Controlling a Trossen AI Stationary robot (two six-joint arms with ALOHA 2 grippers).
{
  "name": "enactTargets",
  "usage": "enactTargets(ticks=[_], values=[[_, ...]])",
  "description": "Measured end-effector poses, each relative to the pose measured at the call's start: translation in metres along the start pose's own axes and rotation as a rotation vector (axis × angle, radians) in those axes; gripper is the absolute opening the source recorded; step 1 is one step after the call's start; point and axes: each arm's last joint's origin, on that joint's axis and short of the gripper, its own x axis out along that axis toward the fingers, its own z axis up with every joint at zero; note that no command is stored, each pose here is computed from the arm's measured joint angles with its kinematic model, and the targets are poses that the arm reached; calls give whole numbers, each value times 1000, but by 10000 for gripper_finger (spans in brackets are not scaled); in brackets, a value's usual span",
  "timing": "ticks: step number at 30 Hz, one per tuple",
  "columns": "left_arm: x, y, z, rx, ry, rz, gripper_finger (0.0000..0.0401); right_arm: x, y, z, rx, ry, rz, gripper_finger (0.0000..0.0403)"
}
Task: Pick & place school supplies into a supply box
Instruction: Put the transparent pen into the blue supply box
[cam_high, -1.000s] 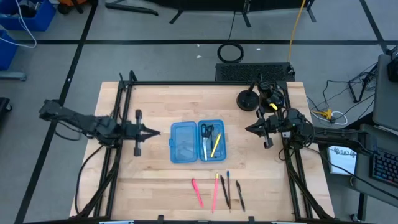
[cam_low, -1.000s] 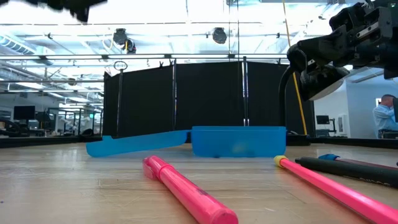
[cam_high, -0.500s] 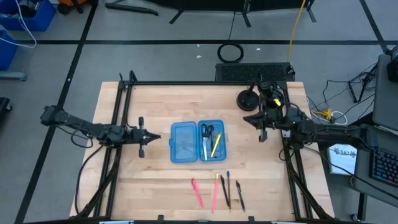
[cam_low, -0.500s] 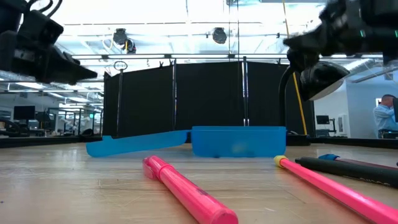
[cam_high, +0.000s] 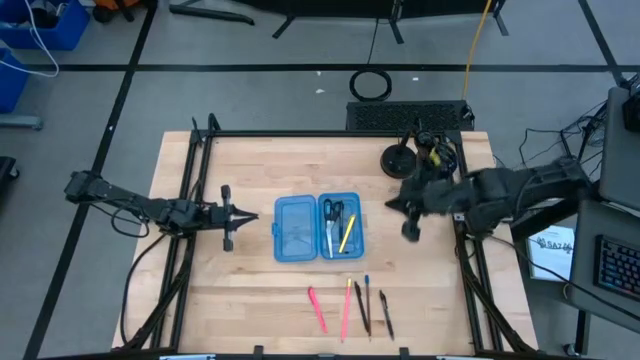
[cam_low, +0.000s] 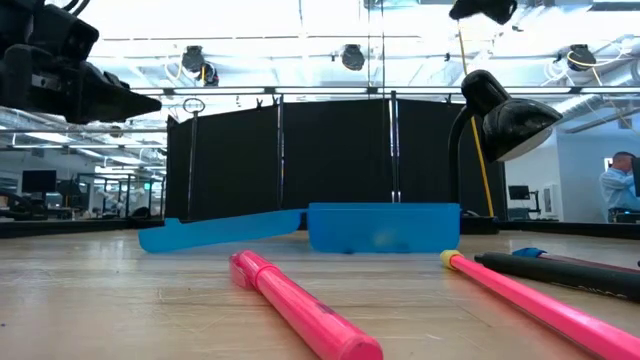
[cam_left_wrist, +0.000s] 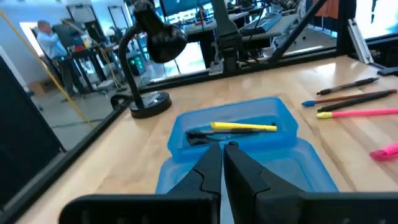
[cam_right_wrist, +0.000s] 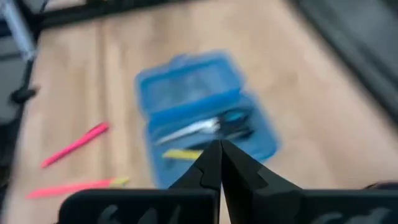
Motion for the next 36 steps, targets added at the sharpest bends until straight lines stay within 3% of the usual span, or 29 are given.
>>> enactTargets(ticks=[4, 10, 13, 16, 23, 26, 29, 32, 36], values=[[0, 1, 3, 6, -31, 8, 23, 11, 43, 9, 60, 201, 53, 0], [0, 2, 6, -16, -55, 52, 23, 32, 101, 1, 330, 460, 119, 0], [0, 3, 7, -22, -66, 59, 23, 39, 125, -11, 535, 553, 88, 0], [0, 3, 8, -29, -76, 61, 24, 43, 148, -25, 687, 558, 40, 0], [-1, 4, 11, -36, -100, 76, 24, 57, 180, -57, 907, 445, -134, 0], [-1, 5, 13, -46, -115, 96, 24, 70, 195, -71, 945, 498, -139, 0], [-1, 5, 13, -42, -114, 105, 24, 85, 204, -87, 979, 518, -218, 0], [-1, 5, 13, -39, -114, 105, 24, 102, 209, -102, 944, 610, -266, 2], [-1, 5, 13, -41, -114, 105, 24, 113, 211, -103, 891, 626, -235, 35]])
